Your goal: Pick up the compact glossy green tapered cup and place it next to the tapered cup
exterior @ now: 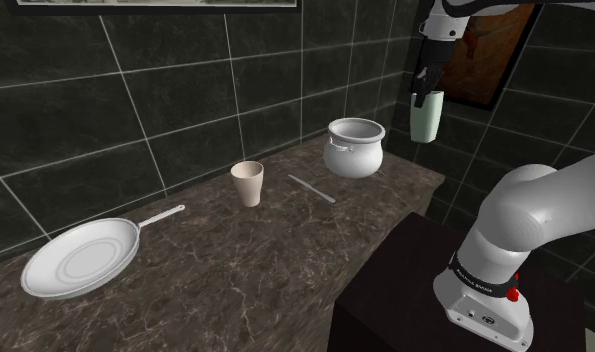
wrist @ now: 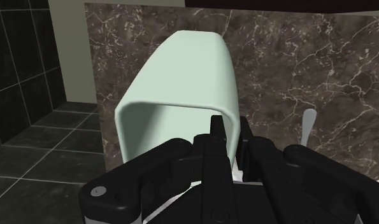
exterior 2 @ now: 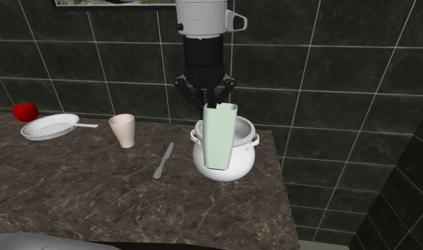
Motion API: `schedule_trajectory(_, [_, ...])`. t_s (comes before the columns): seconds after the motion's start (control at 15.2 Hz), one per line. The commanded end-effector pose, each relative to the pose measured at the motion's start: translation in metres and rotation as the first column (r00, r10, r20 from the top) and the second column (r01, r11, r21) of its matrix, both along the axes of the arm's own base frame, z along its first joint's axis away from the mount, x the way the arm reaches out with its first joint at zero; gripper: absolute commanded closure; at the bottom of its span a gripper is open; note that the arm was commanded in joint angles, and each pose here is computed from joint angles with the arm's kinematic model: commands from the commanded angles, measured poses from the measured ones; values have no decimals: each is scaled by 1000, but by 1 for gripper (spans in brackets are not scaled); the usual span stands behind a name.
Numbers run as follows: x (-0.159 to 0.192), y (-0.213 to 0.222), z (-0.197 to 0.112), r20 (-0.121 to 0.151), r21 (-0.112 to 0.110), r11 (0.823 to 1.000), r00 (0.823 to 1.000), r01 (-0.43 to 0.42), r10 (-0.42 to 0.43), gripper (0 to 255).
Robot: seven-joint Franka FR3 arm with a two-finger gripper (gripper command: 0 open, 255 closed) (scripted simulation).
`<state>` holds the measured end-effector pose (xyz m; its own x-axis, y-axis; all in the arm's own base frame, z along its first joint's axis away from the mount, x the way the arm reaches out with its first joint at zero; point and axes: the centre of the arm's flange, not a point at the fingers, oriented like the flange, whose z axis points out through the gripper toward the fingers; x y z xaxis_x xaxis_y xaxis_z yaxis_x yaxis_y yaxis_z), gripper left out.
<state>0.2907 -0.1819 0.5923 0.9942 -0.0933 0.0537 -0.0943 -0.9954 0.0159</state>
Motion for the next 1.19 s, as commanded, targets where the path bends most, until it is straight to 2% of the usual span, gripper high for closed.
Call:
schedule_trajectory(0.0, [-1,1,10,0,0,1000,1000,0,0,255])
schedule_trajectory(1.12, [184,128,3,0,0,1000,1000,0,0,255])
